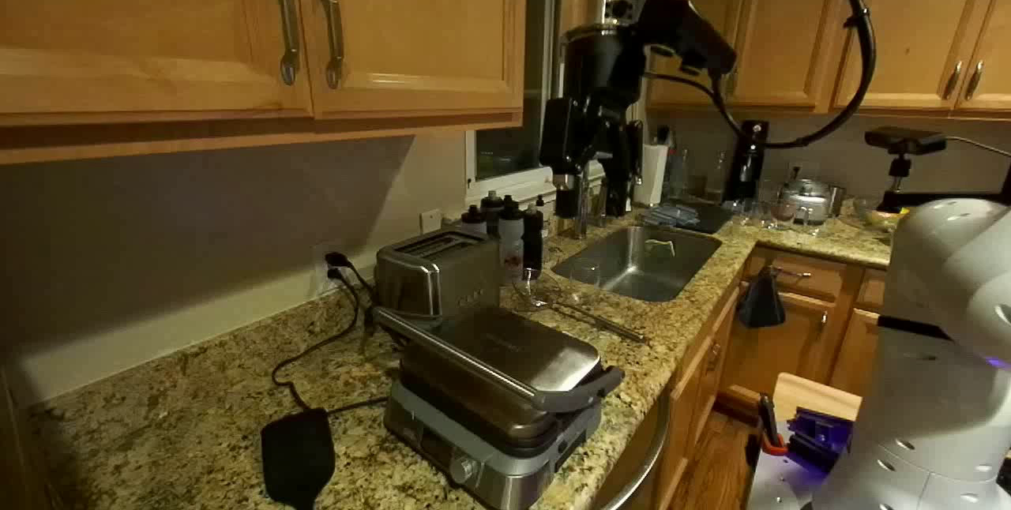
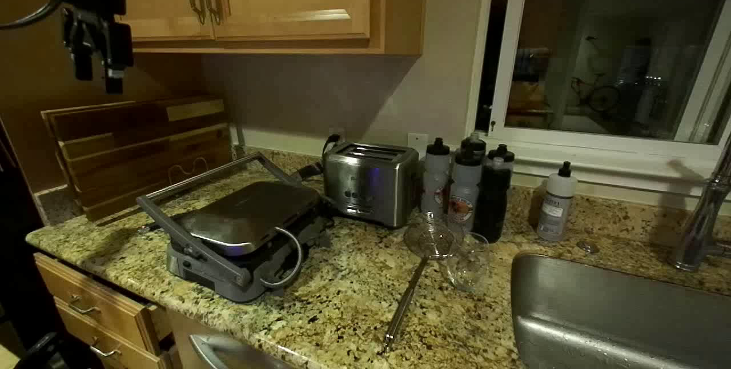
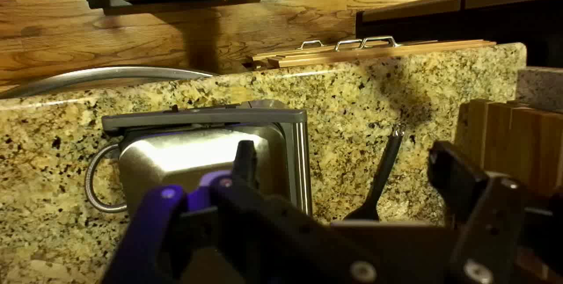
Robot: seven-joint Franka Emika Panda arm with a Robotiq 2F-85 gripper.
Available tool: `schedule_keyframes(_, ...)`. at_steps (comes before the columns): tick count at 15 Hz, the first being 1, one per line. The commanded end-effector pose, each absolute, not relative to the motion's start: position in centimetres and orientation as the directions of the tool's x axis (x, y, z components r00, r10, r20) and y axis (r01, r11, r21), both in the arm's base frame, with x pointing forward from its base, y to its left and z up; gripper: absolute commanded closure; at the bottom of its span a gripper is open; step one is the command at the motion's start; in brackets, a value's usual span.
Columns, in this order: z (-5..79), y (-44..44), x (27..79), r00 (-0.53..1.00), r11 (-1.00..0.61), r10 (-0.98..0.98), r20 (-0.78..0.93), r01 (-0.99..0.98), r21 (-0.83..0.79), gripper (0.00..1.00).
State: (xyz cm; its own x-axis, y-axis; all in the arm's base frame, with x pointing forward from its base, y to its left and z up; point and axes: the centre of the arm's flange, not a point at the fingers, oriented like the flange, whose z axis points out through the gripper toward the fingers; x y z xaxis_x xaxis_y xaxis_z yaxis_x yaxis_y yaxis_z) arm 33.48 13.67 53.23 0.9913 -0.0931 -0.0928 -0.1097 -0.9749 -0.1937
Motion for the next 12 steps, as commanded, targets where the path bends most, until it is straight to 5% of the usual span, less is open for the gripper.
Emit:
schedule_keyframes(1, 53.2, 13.7, 33.5, 0.991, -0.975, -0.093, -0.092, -0.110, -0.194, 0.00)
schedule_keyframes(12, 53.0, 13.8, 34.7, 0.992, -0.975, -0.109, -0.057, -0.118, -0.188, 0.00)
